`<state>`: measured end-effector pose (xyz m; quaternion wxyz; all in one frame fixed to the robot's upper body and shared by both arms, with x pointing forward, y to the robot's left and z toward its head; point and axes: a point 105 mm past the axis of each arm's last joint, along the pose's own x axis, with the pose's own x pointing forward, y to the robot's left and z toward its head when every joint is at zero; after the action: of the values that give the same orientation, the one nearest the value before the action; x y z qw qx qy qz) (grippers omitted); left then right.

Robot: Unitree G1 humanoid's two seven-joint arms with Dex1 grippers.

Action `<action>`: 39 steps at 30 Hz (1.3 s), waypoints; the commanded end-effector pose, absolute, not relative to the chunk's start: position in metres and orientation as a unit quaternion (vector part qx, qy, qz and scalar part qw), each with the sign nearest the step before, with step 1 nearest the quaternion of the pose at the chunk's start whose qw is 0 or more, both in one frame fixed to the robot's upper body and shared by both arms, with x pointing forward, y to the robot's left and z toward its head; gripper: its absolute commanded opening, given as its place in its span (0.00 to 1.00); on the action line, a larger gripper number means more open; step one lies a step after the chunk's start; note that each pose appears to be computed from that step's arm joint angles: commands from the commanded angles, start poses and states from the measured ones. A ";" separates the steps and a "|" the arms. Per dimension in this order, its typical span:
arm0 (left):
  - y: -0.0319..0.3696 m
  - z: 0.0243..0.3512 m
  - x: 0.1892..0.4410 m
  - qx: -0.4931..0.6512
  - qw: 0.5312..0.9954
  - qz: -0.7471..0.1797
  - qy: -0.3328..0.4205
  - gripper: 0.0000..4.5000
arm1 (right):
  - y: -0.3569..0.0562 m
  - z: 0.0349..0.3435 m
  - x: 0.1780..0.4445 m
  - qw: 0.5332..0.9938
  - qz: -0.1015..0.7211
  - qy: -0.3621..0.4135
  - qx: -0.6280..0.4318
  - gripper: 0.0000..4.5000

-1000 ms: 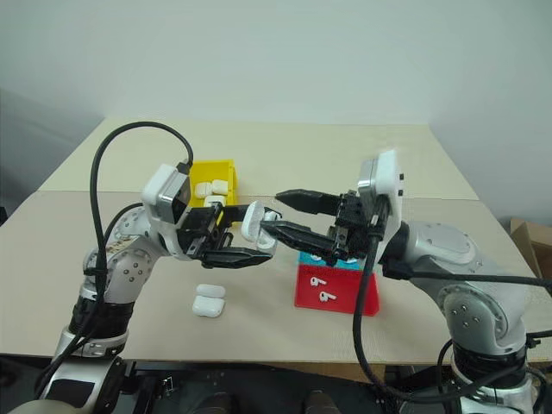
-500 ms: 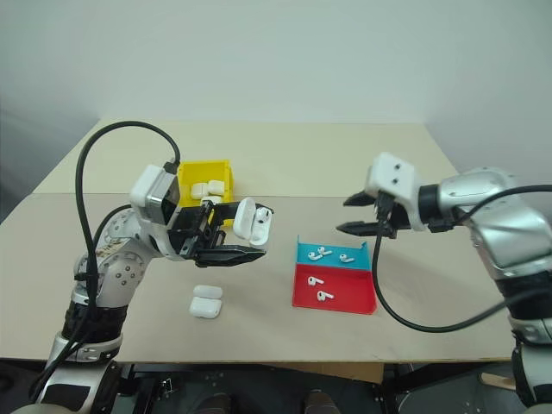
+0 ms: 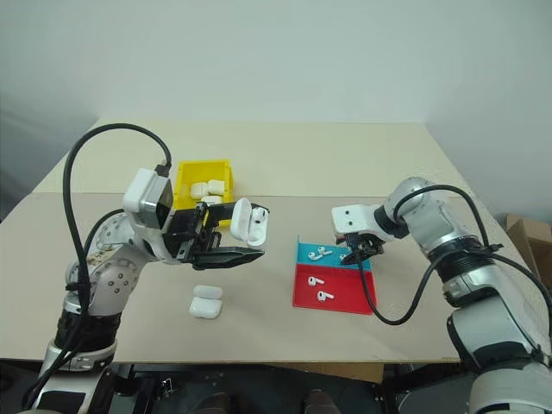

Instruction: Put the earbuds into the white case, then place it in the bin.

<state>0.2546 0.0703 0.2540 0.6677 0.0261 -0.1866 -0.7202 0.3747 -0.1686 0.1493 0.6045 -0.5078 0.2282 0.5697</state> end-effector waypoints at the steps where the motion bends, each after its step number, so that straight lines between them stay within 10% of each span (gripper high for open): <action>1: 0.071 0.263 0.246 0.029 0.661 -0.720 -0.209 0.62 | -0.173 0.153 0.384 0.600 0.553 0.226 -0.532 0.65; 13: 0.073 0.263 0.244 0.033 0.667 -0.715 -0.210 0.62 | -0.170 0.141 0.392 0.602 0.555 0.232 -0.525 0.65; 21: 0.074 0.262 0.244 0.034 0.668 -0.713 -0.208 0.62 | -0.169 0.138 0.390 0.595 0.561 0.235 -0.525 0.14; 29: 0.073 0.261 0.245 0.033 0.668 -0.714 -0.208 0.62 | -0.171 0.136 0.389 0.599 0.559 0.236 -0.523 0.14; 39: 0.070 0.262 0.247 0.026 0.660 -0.721 -0.207 0.62 | -0.157 0.236 0.357 0.760 0.575 0.068 -0.295 0.14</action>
<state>0.2509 0.0709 0.2536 0.6718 0.0183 -0.1871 -0.7165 0.3707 -0.1613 0.2089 0.7397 -0.3469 0.1167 0.5647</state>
